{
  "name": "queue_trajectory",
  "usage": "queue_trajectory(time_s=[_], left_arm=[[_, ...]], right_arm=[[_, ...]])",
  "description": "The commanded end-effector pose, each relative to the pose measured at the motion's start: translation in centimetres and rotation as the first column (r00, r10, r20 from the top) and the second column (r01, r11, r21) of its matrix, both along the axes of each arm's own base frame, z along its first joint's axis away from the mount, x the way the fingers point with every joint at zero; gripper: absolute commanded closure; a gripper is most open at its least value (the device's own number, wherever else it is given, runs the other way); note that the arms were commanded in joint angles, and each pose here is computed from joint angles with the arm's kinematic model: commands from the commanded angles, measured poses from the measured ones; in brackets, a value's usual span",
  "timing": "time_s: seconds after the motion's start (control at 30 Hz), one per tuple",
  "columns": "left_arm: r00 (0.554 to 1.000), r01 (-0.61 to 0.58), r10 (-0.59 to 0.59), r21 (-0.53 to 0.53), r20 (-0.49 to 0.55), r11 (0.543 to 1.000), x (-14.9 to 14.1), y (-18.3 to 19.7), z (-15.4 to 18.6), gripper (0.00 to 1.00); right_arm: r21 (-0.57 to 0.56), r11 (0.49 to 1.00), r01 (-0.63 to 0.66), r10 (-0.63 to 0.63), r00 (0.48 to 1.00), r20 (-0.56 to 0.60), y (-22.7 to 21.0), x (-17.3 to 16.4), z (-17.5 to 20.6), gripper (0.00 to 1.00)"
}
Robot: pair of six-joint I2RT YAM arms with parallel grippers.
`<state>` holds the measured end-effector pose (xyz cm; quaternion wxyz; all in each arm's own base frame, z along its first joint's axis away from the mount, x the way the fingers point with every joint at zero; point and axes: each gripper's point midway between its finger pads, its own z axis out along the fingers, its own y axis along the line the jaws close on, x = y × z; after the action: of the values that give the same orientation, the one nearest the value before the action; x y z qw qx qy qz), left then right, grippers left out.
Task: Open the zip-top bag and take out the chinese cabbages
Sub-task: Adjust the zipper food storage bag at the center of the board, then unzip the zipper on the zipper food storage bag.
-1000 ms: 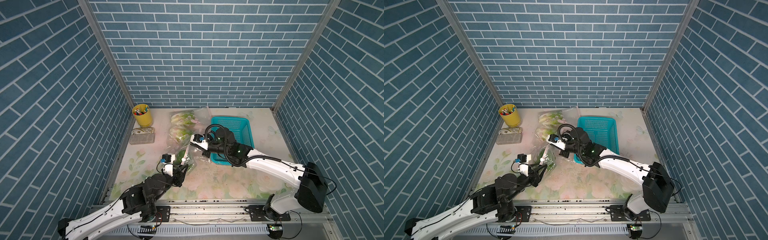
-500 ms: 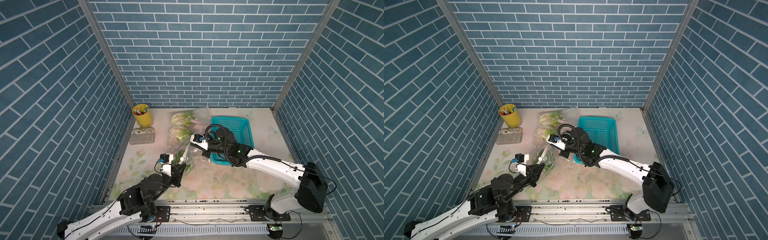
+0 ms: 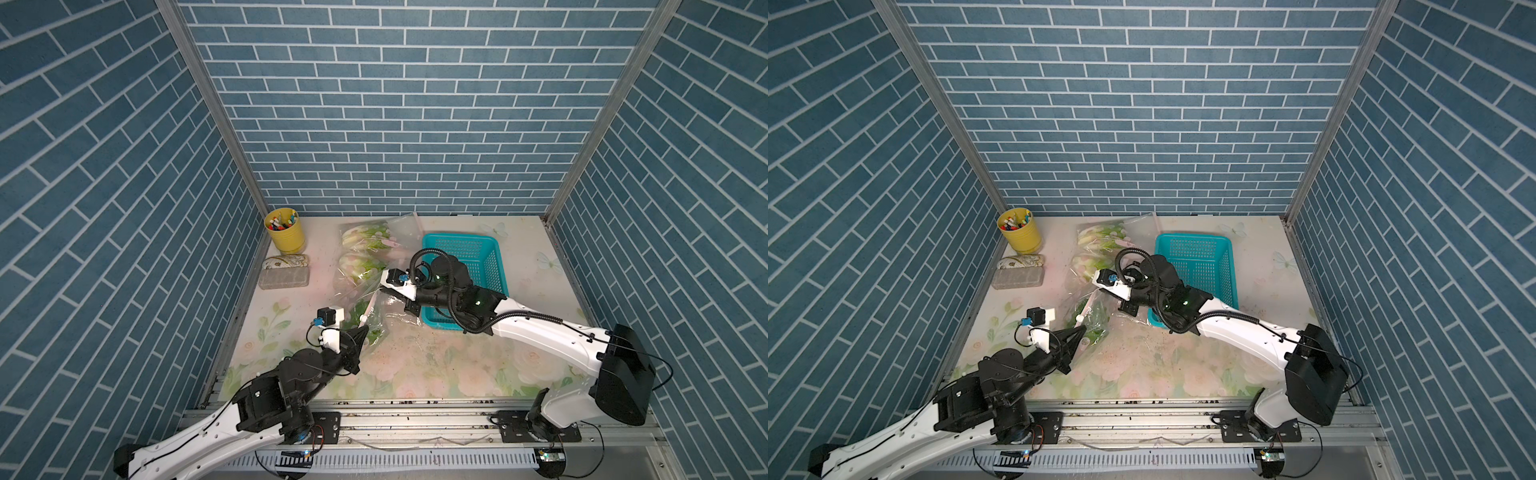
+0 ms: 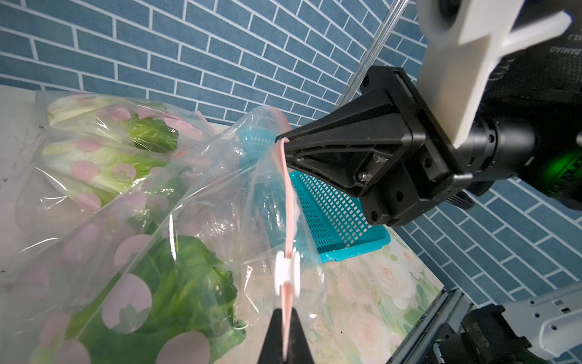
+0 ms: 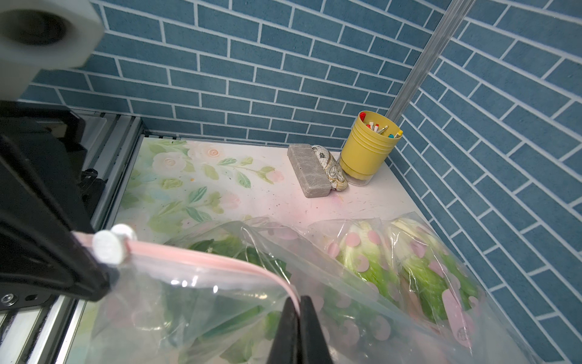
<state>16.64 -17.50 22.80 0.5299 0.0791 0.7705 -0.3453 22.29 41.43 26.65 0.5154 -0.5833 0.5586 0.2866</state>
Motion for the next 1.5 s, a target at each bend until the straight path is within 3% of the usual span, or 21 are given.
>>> queue_trajectory(time_s=[0.0, 0.13, 0.33, 0.47, 0.63, 0.87, 1.13, 1.47], left_arm=[[1.000, -0.013, 0.013, 0.002, 0.024, 1.000, 0.1, 0.4, 1.2, 1.00], [0.999, 0.003, -0.005, 0.046, 0.042, 0.999, 0.0, 0.3, 1.6, 1.00], [0.998, 0.015, -0.029, 0.256, 0.051, 0.966, -0.3, 1.5, 2.4, 1.00], [0.996, 0.043, -0.072, 0.400, 0.059, 0.915, -0.7, 2.4, 3.3, 1.00], [0.987, 0.085, -0.144, 0.513, 0.076, 0.854, -1.2, 2.9, 5.0, 1.00], [0.973, 0.167, -0.229, 0.598, 0.028, 0.784, -1.6, 1.9, 5.1, 1.00], [0.961, 0.213, -0.274, 0.573, 0.022, 0.791, -2.3, 1.4, 5.3, 1.00], [0.949, 0.255, -0.316, 0.562, 0.011, 0.787, -2.4, 0.0, 4.9, 1.00]], right_arm=[[0.016, 1.000, -0.016, 0.016, 1.000, -0.006, 0.0, -0.2, 0.7, 1.00], [-0.023, 0.999, -0.032, 0.032, 0.999, -0.015, 0.1, -0.4, 0.2, 0.99], [-0.181, 0.977, -0.111, 0.129, 0.988, 0.089, -1.4, -1.6, -0.4, 0.51], [-0.268, 0.944, -0.193, 0.223, 0.971, 0.086, -2.8, -2.7, 0.6, 0.45], [-0.195, 0.927, -0.320, 0.340, 0.937, 0.076, -3.1, -4.3, 3.6, 0.36], [-0.101, 0.856, -0.507, 0.515, 0.851, 0.098, -1.9, -6.9, 5.2, 0.38], [-0.031, 0.751, -0.660, 0.660, 0.748, 0.065, -0.8, -8.7, 6.2, 0.45], [-0.007, 0.675, -0.738, 0.738, 0.675, -0.008, 0.9, -10.2, 5.2, 0.53]])
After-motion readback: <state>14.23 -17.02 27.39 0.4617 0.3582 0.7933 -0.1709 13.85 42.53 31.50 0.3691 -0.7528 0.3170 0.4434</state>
